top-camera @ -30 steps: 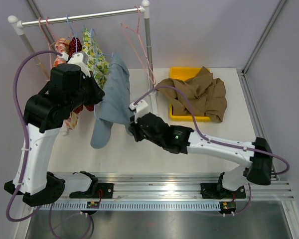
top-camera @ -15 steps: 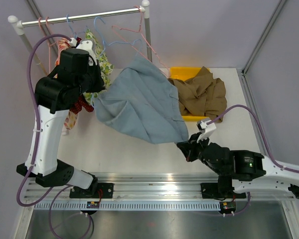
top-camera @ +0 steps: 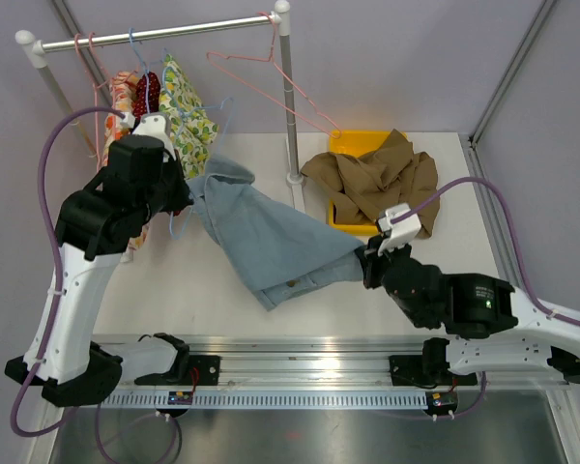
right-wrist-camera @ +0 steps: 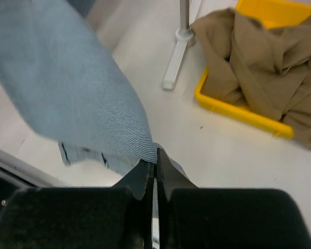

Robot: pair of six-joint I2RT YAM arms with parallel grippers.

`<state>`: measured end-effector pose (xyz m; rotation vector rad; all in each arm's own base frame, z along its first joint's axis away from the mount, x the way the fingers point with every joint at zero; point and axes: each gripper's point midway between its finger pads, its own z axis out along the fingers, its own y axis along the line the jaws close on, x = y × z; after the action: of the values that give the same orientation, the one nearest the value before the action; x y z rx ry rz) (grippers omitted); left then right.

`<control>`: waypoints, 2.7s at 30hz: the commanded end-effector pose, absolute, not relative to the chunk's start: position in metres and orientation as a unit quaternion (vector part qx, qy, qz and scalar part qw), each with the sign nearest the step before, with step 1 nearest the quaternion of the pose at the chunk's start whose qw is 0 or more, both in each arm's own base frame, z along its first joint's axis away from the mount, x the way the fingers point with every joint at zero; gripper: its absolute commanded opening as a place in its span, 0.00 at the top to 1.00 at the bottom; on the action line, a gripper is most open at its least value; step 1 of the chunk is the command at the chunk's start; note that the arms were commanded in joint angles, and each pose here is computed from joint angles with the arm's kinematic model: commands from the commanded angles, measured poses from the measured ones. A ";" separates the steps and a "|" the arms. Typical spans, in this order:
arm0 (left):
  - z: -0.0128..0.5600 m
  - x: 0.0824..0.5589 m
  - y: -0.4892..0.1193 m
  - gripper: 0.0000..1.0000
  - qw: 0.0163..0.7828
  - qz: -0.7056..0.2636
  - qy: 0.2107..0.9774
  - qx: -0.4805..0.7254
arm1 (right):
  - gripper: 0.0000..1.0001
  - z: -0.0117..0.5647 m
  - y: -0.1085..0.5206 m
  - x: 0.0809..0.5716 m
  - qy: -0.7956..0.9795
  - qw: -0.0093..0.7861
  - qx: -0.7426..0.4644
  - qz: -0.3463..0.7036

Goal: Remove the skirt from the hanger

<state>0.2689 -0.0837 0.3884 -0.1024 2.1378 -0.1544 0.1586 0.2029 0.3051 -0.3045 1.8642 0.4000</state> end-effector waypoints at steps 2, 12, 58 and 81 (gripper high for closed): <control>0.393 0.250 -0.080 1.00 0.521 -0.093 0.846 -0.066 | 1.00 0.386 0.186 0.198 0.747 0.646 -0.109 0.113; 0.366 0.226 -0.069 1.00 0.506 -0.085 0.856 -0.059 | 1.00 0.467 0.108 0.295 0.726 0.687 -0.032 -0.005; 0.419 0.449 -0.171 1.00 0.542 -0.136 0.829 -0.029 | 0.01 0.150 0.110 0.375 0.891 0.408 0.126 0.150; 0.460 0.340 -0.050 0.35 0.570 0.000 0.817 -0.084 | 0.01 0.157 0.105 0.336 0.890 0.407 0.128 0.163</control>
<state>0.3320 -0.0627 0.4795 -0.1987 1.8617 -0.0947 0.3411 0.1027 0.1495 0.3316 2.2620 0.3906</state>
